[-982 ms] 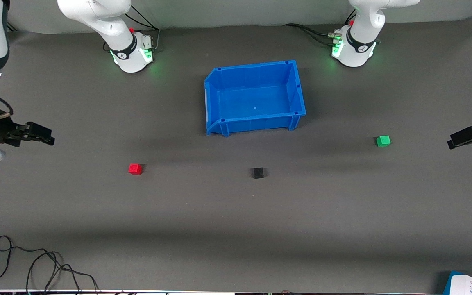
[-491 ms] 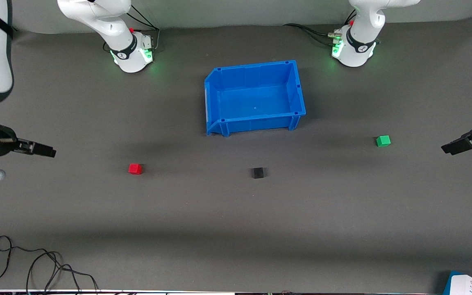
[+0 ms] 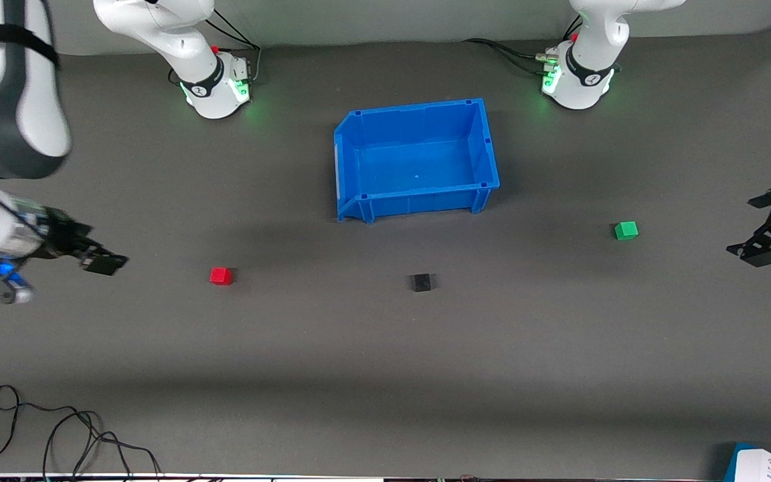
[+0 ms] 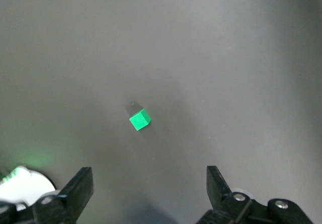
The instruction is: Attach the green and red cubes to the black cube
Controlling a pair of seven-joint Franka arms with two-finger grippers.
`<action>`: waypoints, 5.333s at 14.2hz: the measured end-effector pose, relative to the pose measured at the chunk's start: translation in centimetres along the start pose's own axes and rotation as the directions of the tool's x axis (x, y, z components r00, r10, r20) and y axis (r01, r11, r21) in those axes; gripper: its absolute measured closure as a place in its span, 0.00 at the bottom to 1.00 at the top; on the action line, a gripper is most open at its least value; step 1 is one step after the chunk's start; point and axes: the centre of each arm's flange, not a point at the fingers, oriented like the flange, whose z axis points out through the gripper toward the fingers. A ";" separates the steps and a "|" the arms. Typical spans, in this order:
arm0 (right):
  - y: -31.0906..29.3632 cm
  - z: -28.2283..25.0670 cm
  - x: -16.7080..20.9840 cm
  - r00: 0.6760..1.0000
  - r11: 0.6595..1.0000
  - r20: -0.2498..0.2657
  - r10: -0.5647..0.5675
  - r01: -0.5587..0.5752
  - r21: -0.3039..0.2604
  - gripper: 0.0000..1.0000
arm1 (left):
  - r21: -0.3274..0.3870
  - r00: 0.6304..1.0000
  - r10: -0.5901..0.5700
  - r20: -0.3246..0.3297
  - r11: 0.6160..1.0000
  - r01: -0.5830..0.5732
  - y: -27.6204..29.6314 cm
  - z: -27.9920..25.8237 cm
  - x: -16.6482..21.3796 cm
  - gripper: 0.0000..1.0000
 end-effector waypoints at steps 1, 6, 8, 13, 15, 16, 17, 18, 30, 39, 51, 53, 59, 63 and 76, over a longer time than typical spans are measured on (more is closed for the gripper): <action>-1.2 1.6 -0.6 0.998 0.998 0.010 0.061 -0.061 -0.025 0.00 | 0.015 0.998 -0.063 0.007 0.998 0.063 0.2 1.5 0.1 0.00; -3.1 9.0 0.5 0.944 0.943 -0.004 0.330 -0.330 -0.047 0.05 | -0.037 0.954 -0.300 0.000 0.953 0.300 -1.2 7.9 1.8 0.00; -3.0 12.8 0.5 0.921 0.921 -0.012 0.388 -0.389 -0.037 0.12 | -0.084 0.939 -0.343 0.002 0.936 0.342 -3.7 9.8 2.7 0.00; -1.8 22.0 -0.2 0.880 0.880 -0.043 0.473 -0.471 0.058 0.03 | -0.170 0.888 -0.459 0.009 0.875 0.454 -6.4 16.3 1.6 0.01; -1.4 24.1 -0.4 0.866 0.863 -0.038 0.499 -0.493 0.107 0.01 | -0.190 0.874 -0.487 0.011 0.857 0.480 -6.6 18.4 0.8 0.01; -1.2 25.1 -0.4 0.857 0.852 -0.027 0.514 -0.507 0.131 0.00 | -0.207 0.863 -0.505 0.013 0.843 0.496 -6.7 19.2 0.6 0.01; -1.2 26.0 -0.3 0.852 0.845 -0.023 0.523 -0.515 0.147 0.00 | -0.228 0.853 -0.522 0.016 0.828 0.511 -7.0 20.3 0.4 0.03; -1.2 27.1 -0.2 0.849 0.841 -0.024 0.528 -0.519 0.154 0.01 | -0.250 0.844 -0.536 0.018 0.815 0.523 -7.4 21.5 0.1 0.04; -4.1 30.8 -1.7 0.842 0.825 -0.015 0.540 -0.526 0.206 0.33 | -0.291 0.868 -0.497 -0.010 0.832 0.473 -7.5 32.4 -4.9 0.04; -4.0 30.6 -1.3 0.839 0.822 -0.015 0.544 -0.530 0.209 0.38 | -0.281 0.867 -0.499 -0.018 0.834 0.474 -7.8 34.3 -4.5 0.04; -11.6 21.8 -4.6 0.845 0.830 0.039 0.534 -0.532 0.167 0.60 | -0.269 0.883 -0.468 -0.032 0.855 0.444 -8.2 34.9 -4.0 0.42; -15.7 17.9 -7.4 0.826 0.808 0.066 0.561 -0.563 0.174 0.60 | -0.277 0.883 -0.469 -0.032 0.853 0.443 -8.1 34.5 -4.0 0.62; -27.5 19.8 -12.7 0.758 0.729 0.178 0.627 -0.652 0.210 0.60 | -0.282 0.874 -0.485 -0.030 0.843 0.459 -8.5 34.4 -3.2 0.62; -32.1 23.3 -17.6 0.747 0.722 0.245 0.618 -0.662 0.201 0.60 | -0.297 0.876 -0.482 -0.029 0.841 0.452 -7.0 33.1 -2.9 0.62; -36.4 29.8 -25.6 0.732 0.712 0.316 0.604 -0.673 0.199 0.60 | -0.278 0.871 -0.492 0.004 0.836 0.473 11.1 28.3 -20.6 0.62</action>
